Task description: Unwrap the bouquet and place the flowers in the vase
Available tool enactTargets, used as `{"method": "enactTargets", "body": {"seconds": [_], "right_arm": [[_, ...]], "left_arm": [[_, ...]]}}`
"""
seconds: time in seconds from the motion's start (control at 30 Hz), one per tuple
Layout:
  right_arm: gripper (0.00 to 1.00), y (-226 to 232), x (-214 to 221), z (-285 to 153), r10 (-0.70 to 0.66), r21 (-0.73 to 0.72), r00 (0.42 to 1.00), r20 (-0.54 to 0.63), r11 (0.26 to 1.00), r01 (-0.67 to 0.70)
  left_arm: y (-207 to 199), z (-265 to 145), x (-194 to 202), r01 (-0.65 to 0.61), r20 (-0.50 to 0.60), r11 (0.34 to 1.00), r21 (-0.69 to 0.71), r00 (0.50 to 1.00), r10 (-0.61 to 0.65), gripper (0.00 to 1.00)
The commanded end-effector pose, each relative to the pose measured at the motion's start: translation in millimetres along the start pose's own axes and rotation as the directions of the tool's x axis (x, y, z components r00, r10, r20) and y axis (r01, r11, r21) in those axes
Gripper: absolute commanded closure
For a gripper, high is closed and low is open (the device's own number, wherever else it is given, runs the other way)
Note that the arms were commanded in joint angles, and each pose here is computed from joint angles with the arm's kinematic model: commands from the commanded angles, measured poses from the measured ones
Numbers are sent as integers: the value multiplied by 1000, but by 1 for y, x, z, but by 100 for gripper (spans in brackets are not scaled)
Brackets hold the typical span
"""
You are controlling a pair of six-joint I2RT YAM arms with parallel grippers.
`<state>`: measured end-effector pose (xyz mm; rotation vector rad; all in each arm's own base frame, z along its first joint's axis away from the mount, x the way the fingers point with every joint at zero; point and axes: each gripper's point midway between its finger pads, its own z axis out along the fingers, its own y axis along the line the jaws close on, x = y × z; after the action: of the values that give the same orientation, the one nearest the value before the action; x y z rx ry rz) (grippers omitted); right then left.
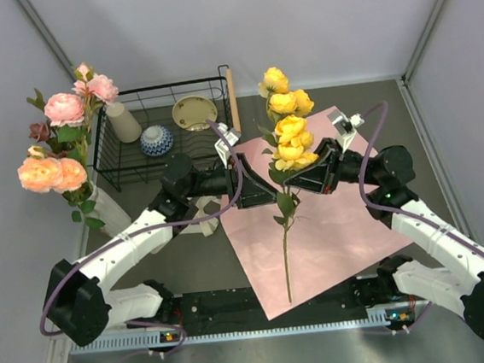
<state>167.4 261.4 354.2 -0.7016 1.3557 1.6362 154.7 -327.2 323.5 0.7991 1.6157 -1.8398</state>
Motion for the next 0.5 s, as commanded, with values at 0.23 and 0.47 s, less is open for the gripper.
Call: {"method": "enactTargets", "body": {"seconds": [0.23, 0.47], "right_arm": [[100, 22, -19, 6, -92, -76, 995, 33, 993, 94], [100, 23, -16, 9, -83, -92, 996, 19, 992, 85]], "left_arm": [[-26, 13, -22, -81, 39, 992, 93, 996, 78, 50], [-23, 19, -26, -46, 49, 993, 107, 998, 41, 55]]}}
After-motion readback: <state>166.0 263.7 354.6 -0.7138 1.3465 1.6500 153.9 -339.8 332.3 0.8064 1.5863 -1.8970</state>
